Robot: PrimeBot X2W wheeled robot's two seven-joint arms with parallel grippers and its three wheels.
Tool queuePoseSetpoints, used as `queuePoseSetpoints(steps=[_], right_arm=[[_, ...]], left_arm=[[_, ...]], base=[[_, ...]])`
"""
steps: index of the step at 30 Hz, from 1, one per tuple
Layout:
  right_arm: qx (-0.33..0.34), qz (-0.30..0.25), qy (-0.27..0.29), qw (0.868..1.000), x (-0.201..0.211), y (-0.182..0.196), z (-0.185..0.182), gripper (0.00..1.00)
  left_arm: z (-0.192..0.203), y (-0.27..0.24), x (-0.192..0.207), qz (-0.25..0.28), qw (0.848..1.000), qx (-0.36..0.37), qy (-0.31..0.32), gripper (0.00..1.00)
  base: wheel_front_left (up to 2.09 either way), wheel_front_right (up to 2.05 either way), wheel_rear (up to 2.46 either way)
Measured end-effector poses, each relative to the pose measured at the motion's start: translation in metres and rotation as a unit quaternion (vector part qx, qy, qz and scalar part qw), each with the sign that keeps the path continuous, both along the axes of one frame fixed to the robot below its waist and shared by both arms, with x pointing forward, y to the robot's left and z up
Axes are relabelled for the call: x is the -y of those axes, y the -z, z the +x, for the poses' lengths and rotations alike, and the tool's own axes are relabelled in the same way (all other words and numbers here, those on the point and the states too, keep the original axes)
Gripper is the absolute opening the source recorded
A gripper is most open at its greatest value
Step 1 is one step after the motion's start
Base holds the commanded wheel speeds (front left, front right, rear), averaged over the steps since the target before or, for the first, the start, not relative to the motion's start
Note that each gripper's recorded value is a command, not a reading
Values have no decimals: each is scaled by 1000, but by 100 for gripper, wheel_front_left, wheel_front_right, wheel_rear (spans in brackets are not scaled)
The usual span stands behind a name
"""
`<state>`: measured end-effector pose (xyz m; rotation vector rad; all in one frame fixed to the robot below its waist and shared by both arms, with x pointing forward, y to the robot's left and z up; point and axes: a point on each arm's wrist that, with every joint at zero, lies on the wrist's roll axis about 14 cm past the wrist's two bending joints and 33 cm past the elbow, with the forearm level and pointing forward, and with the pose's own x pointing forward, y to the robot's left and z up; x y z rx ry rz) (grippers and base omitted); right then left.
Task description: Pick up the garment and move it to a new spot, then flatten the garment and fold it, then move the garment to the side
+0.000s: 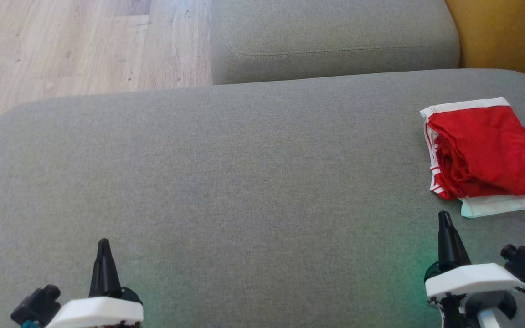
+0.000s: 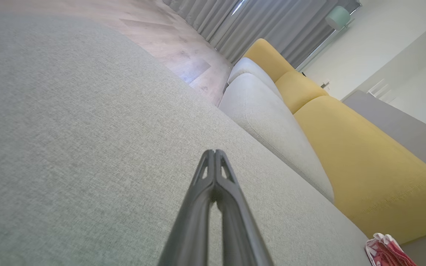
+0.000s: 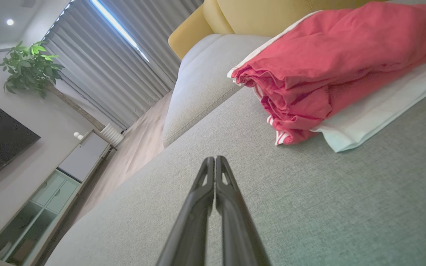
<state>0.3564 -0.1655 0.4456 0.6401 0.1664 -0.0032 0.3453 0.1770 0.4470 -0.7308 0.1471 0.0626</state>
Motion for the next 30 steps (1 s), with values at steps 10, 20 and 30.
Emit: queuePoseSetpoints(steps=[10,20,30], right_arm=[[-6,53,17,998,5,-1,1,0],[-3,107,33,994,11,-7,7,0],[-5,160,48,986,16,-8,7,0]], left_arm=[[3,0,-4,-48,999,-4,-13,0],[7,-3,-6,-96,995,-5,-20,0],[9,-3,-5,-145,989,-9,-25,0]], base=[[0,0,0],[0,0,0],[0,0,0]])
